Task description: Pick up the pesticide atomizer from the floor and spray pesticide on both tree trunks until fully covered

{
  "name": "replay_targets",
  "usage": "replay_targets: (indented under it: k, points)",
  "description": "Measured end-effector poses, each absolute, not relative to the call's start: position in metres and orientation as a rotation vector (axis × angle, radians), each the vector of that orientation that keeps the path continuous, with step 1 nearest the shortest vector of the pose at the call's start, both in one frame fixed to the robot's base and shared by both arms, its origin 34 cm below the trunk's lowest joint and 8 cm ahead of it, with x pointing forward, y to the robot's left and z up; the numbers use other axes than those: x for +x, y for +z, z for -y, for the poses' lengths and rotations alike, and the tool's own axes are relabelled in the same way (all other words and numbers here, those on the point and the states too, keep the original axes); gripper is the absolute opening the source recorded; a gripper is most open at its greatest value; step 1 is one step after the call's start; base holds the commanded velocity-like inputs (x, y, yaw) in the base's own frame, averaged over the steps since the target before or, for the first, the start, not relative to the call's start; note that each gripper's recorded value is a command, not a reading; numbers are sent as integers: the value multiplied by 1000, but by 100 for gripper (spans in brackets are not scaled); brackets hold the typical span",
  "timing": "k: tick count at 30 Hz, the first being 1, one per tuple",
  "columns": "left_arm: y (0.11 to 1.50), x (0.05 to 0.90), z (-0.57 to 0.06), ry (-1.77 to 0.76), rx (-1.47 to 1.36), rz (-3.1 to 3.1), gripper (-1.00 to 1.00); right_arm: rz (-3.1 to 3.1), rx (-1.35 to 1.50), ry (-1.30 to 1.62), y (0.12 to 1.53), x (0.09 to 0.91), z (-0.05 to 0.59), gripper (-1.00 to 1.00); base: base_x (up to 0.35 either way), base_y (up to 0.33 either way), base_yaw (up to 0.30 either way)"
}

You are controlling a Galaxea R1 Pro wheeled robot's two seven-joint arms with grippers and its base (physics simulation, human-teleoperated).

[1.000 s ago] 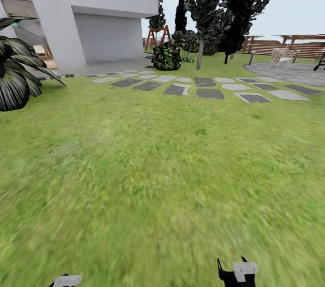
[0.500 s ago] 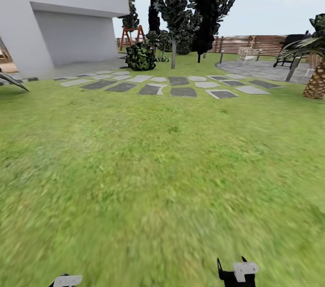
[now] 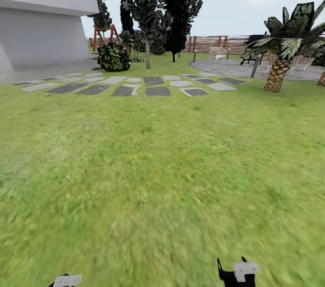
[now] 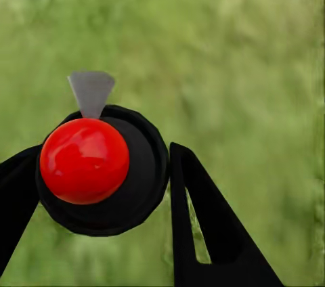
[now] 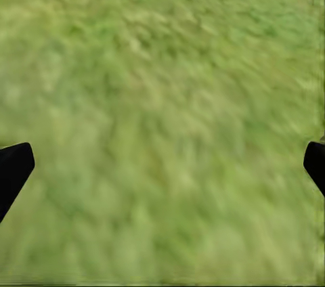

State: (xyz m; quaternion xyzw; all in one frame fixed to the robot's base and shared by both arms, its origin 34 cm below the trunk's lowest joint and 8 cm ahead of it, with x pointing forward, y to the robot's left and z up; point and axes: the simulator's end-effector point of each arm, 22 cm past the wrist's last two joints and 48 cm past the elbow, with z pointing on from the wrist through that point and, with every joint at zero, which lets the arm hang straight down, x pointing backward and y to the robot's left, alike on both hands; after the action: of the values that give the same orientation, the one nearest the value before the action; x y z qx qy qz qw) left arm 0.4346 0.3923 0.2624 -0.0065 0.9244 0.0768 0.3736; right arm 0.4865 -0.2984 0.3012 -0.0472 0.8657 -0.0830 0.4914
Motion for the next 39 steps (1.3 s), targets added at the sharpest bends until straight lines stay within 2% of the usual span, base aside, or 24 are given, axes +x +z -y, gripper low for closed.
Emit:
replay_targets:
  k: [39]
  points:
    - [262,435,-388,191,-19,-2368,-100,-2101,-115,-202,301,487,298,100,0,-268,-300]
